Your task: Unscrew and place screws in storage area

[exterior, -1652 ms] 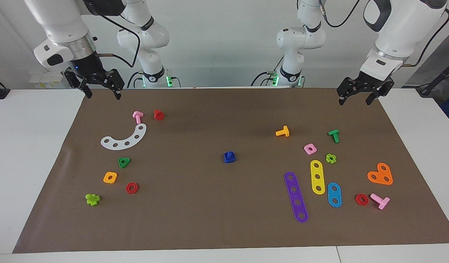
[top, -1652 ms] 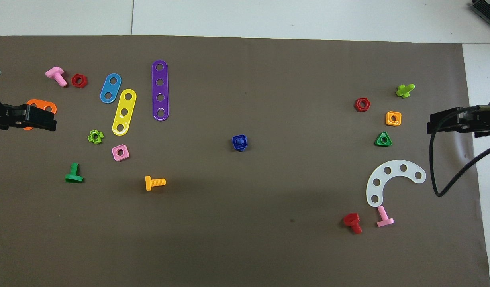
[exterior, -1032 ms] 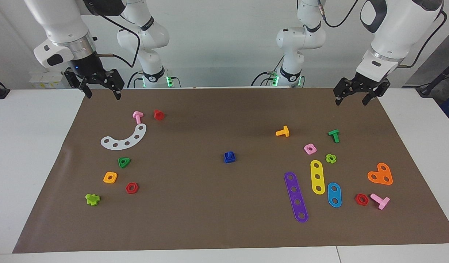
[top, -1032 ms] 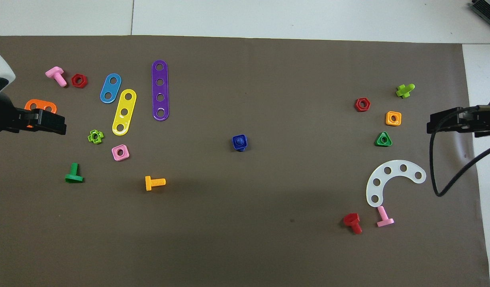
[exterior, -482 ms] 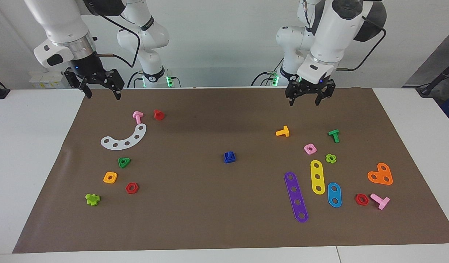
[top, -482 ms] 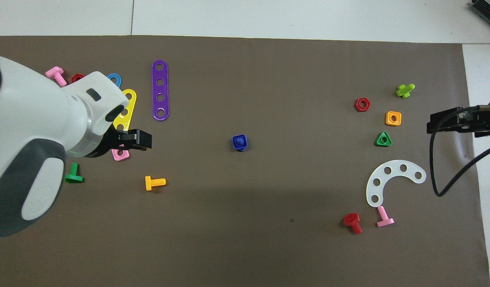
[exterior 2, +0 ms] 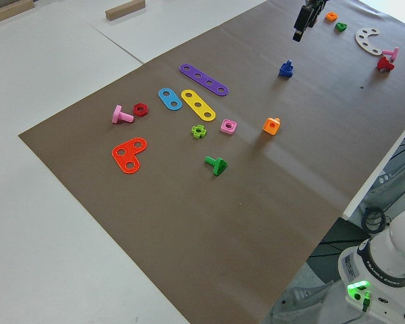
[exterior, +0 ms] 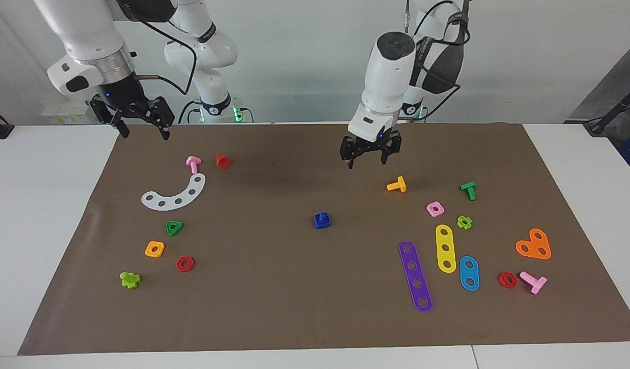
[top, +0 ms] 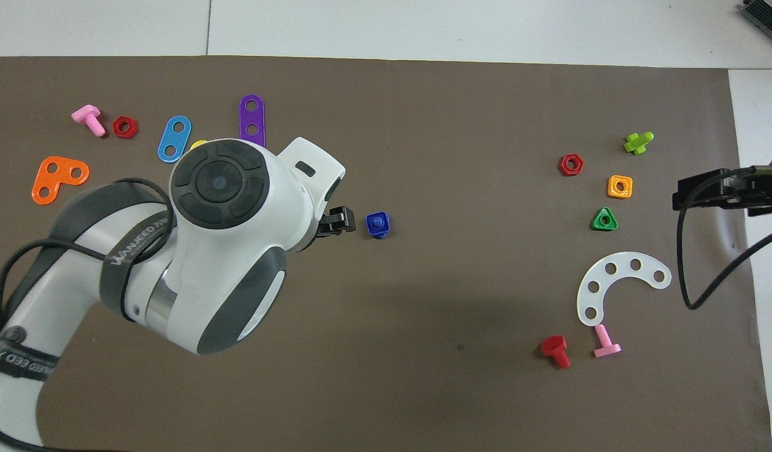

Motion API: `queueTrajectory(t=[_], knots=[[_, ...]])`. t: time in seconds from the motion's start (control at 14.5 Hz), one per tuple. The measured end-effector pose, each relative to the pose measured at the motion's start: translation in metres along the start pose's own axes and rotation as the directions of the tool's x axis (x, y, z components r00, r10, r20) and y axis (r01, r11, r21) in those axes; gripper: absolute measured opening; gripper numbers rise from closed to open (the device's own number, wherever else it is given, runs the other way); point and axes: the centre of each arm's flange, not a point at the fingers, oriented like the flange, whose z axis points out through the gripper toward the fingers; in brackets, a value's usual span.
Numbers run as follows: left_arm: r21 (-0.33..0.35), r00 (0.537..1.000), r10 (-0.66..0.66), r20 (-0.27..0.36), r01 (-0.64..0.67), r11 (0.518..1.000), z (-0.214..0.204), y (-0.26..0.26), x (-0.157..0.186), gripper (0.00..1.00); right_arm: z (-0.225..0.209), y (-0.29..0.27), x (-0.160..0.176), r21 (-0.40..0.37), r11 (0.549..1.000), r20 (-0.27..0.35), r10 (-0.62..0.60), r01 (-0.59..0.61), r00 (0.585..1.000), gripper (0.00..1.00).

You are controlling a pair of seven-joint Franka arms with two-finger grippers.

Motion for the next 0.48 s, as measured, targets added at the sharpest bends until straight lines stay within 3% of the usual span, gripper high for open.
queueTrajectory(t=[0.48], knots=[[0.013, 0.999, -0.036, -0.009, 0.036, 0.999, 0.066, 0.038, 0.014, 1.0, 0.0, 0.0, 0.0, 0.0, 1.0, 0.0, 0.0, 0.0, 1.0, 1.0]])
